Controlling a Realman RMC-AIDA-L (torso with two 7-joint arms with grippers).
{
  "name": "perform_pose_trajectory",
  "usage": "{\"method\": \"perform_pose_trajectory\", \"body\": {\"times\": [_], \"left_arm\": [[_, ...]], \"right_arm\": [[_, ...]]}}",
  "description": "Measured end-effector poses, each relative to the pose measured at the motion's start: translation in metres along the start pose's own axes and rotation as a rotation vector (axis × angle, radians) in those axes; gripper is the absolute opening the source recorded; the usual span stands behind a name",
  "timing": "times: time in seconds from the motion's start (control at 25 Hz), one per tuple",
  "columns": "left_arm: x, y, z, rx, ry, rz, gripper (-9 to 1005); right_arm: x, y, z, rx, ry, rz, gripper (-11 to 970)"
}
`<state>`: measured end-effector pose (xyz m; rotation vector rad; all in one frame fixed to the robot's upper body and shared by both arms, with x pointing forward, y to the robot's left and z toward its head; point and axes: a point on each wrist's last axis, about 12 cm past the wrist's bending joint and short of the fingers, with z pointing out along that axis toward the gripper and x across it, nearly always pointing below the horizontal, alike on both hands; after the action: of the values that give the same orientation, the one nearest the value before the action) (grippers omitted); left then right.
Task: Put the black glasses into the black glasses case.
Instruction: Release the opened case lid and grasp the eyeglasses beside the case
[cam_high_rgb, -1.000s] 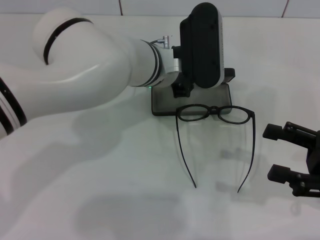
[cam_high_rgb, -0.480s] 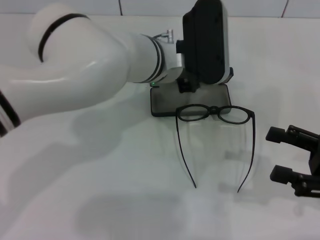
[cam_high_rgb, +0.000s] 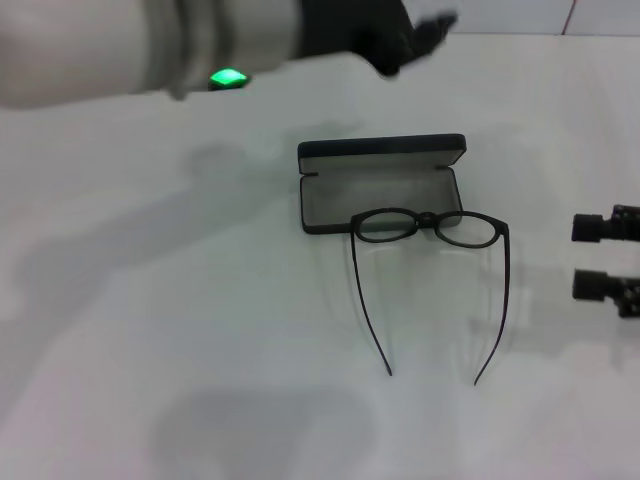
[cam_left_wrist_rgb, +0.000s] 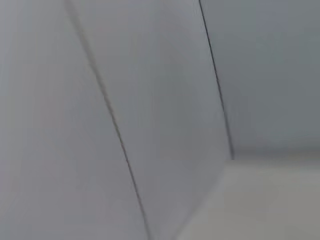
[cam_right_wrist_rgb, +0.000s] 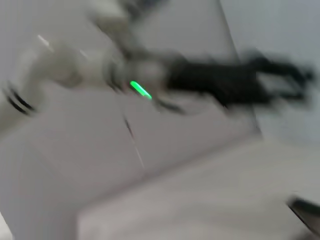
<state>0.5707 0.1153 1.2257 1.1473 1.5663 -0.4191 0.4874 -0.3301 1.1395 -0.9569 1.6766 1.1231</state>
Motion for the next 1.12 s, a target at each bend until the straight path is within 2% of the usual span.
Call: {"method": "perform_pose_trajectory", "body": {"times": [0.12, 0.2, 0.32, 0.4, 0.44, 0.56, 0.6, 0.64, 0.88, 1.12], "left_arm": [[0.012, 0.018, -0.037, 0.064, -0.185, -0.240, 407], [0.028, 0.024, -0.055, 0.118, -0.269, -0.334, 404], [0.059, 0.022, -0.071, 0.183, -0.333, -0.390, 375], [0.084, 0.018, -0.077, 0.220, -0.331, -0.429, 347], [0.091, 0.017, -0.078, 0.230, -0.333, -0.438, 334], [0.124, 0.006, -0.086, 0.268, -0.363, -0.476, 293], [0.132, 0.002, -0.088, 0.268, -0.373, -0.477, 279], [0.140, -0.001, -0.090, 0.267, -0.379, -0.484, 266], [0.172, -0.019, -0.095, 0.241, -0.373, -0.514, 225], [0.191, -0.032, -0.099, 0.207, -0.365, -0.531, 224]], "right_arm": [[-0.030, -0.013, 0.007, 0.056, 0.182, 0.033, 740], [-0.056, -0.022, 0.017, 0.080, 0.304, 0.037, 721], [-0.087, -0.034, 0.037, 0.092, 0.475, 0.039, 710], [-0.104, -0.042, 0.051, 0.099, 0.581, 0.041, 702], [-0.112, -0.047, 0.058, 0.103, 0.627, 0.042, 698], [-0.128, -0.056, 0.077, 0.095, 0.701, 0.041, 687], [-0.128, -0.056, 0.077, 0.095, 0.701, 0.041, 683], [-0.138, -0.062, 0.091, 0.094, 0.748, 0.029, 679], [-0.149, -0.074, 0.128, 0.085, 0.847, 0.000, 656], [-0.137, -0.074, 0.177, 0.090, 0.932, -0.112, 633]]}}
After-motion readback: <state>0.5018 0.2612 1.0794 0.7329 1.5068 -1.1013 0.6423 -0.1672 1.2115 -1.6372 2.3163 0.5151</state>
